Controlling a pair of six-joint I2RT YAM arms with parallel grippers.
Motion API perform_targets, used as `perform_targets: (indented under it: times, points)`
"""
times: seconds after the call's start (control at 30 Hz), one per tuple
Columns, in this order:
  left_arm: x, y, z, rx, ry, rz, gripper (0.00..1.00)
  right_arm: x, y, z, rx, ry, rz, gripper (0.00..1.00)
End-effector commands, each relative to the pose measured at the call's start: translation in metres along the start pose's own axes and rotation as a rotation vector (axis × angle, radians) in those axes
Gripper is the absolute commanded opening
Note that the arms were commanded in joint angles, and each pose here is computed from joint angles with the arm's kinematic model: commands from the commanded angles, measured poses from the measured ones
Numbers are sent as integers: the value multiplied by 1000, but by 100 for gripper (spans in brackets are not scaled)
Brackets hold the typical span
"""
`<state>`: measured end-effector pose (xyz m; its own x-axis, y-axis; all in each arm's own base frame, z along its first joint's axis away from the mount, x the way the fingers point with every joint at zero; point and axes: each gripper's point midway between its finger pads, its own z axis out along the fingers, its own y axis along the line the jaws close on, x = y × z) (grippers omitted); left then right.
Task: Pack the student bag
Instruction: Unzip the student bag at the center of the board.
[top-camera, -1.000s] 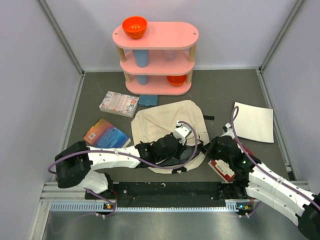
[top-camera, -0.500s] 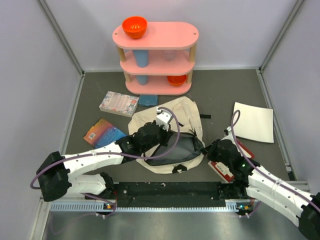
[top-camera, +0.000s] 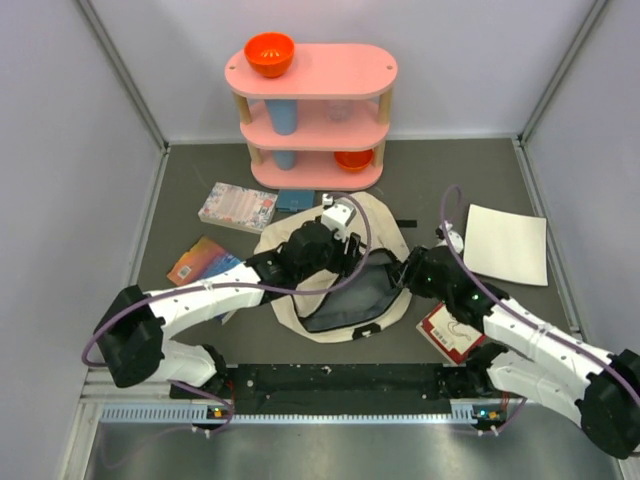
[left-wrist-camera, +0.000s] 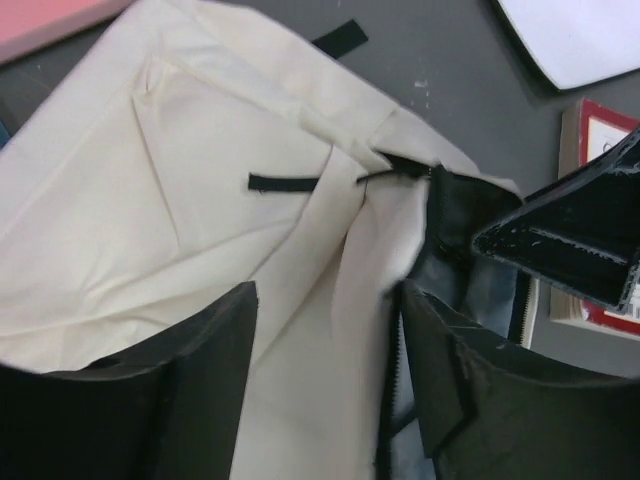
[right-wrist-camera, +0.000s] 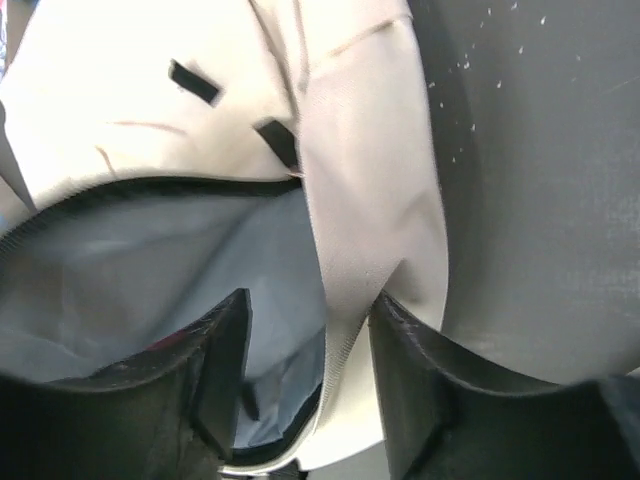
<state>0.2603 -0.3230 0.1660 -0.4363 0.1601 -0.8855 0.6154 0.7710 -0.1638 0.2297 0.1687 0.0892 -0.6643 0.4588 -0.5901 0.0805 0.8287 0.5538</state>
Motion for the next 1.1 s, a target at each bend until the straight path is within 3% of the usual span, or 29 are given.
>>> perform_targets:
  times: [0.0, 0.03, 0.07, 0.13, 0.23, 0.4, 0.63, 1.07]
  points:
    - [-42, -5, -13, 19, -87, -16, 77, -38, 18, -12, 16, -70, -92, 63]
    - [-44, -4, -15, 15, -95, -21, 88, -40, 8, -17, 58, -78, -113, 77]
    - [-39, 1, -19, -1, -75, -24, 99, -47, 8, -23, 65, -104, -110, 83]
    - [-43, 4, -30, 0, -96, -54, 99, -56, 2, -39, 79, -153, -107, 93]
    - [-48, 4, -45, 29, -142, -96, 99, -65, -12, -58, 126, -201, -59, 98]
    - [-53, 0, -65, 66, -159, -147, 99, -68, -34, -75, 211, -218, 34, 99]
    - [-44, 10, -86, 20, -161, -243, 99, -59, -24, -85, 157, -139, 98, 99]
    - [-44, 17, -119, 14, -168, -245, 99, -47, -54, -116, 232, -163, 180, 99]
